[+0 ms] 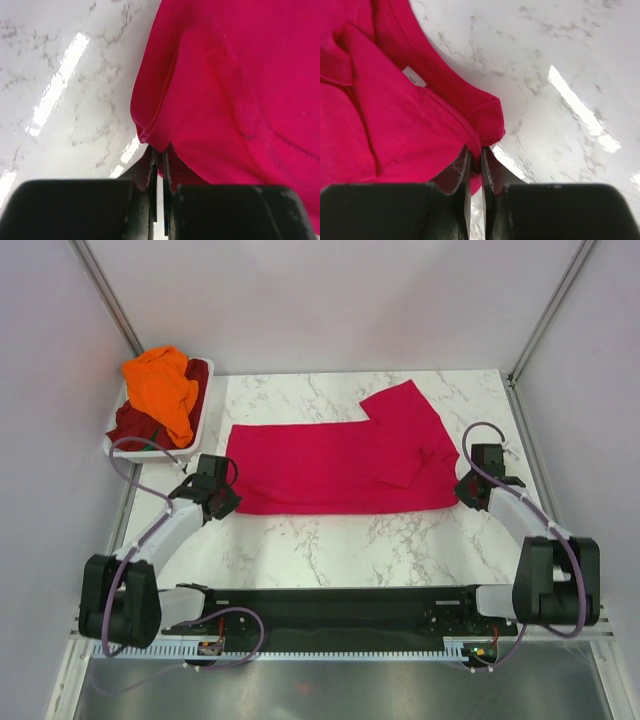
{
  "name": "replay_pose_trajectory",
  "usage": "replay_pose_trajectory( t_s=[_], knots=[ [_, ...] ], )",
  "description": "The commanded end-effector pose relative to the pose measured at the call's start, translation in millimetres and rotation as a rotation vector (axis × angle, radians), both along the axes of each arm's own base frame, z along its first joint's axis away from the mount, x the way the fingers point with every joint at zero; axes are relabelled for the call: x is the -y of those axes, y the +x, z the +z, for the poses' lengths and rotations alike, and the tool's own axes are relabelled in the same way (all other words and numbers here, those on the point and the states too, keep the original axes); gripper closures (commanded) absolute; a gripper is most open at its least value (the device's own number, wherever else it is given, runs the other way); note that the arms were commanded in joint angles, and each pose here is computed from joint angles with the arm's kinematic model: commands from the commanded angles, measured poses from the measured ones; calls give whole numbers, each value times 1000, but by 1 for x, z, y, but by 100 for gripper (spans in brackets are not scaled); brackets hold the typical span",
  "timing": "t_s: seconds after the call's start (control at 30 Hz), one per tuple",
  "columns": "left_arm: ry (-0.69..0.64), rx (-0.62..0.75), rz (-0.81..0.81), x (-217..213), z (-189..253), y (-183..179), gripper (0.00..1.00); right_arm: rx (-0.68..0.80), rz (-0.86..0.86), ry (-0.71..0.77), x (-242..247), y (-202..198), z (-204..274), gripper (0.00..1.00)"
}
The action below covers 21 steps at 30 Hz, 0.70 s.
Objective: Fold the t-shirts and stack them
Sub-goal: Fold the tshirt
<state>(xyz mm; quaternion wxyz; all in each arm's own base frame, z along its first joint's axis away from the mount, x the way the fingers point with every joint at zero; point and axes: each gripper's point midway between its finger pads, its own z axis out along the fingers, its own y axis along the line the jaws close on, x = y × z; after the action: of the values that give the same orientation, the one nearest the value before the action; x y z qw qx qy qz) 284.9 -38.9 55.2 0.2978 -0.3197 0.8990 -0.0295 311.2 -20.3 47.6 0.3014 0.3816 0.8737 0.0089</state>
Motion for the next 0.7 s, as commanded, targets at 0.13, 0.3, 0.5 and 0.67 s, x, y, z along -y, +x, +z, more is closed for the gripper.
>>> replay_pose_trajectory(
  t_s=[0.13, 0.3, 0.5, 0.67],
  knots=[
    [-162, -95, -17, 18, -14, -65, 94, -45, -109, -51, 20, -63, 12, 96],
    [-373, -78, -152, 68, 1, -97, 21, 14, -79, 1, 8, -74, 25, 11],
    [-269, 198, -316, 66, 101, -69, 0, 198, 97, 124, -29, -44, 73, 10],
    [-2, 257, -367, 33, 139, -51, 0, 212, 235, 171, -76, -21, 63, 26]
  ],
)
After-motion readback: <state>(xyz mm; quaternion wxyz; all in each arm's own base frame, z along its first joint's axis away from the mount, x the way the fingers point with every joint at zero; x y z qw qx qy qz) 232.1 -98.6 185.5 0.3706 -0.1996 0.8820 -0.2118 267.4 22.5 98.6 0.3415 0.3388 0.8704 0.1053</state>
